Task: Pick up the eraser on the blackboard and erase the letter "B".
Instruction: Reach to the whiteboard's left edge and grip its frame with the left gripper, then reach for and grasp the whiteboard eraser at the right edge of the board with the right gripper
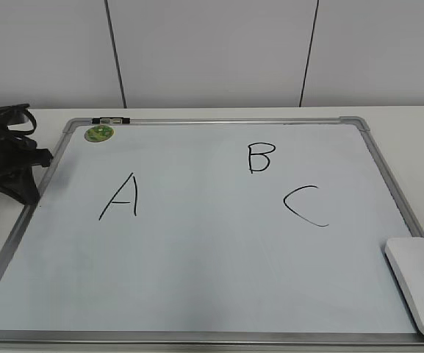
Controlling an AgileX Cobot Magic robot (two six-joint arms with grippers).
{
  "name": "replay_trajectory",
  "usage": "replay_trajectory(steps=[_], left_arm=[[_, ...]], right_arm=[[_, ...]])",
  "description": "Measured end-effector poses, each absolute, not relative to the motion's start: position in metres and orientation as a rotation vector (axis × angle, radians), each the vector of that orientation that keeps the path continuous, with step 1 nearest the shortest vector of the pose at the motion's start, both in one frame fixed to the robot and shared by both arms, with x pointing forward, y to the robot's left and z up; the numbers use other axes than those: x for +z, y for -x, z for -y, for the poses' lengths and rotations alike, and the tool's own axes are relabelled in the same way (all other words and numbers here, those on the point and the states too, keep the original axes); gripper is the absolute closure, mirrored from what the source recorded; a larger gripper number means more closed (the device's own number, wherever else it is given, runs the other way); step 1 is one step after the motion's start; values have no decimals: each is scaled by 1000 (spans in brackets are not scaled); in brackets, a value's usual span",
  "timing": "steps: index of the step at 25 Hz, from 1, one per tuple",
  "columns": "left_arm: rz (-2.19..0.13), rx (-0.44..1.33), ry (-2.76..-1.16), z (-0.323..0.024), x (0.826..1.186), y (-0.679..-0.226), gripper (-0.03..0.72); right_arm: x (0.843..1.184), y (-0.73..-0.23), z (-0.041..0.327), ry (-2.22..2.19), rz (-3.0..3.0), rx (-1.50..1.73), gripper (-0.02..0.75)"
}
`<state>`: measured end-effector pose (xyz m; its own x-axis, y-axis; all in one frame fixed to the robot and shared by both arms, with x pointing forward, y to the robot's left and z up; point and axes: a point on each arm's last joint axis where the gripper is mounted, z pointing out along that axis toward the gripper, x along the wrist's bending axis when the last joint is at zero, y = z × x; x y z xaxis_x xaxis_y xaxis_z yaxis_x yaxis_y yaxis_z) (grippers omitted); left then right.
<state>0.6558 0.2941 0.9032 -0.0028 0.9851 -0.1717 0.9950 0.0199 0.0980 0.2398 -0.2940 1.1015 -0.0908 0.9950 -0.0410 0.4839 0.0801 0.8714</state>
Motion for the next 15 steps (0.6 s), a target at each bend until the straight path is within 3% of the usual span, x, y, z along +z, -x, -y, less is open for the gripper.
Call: replay_trajectory(steps=[7,15], left_arm=[[-2097,-79,-2071,-294,903,-656,678],[-2099,-84,-2068,-294,903,-656,678]], right_arm=[[1150,-304,277,-1680,-1824,1052,160],[1120,-362,278,-1894,-2101,741,164]])
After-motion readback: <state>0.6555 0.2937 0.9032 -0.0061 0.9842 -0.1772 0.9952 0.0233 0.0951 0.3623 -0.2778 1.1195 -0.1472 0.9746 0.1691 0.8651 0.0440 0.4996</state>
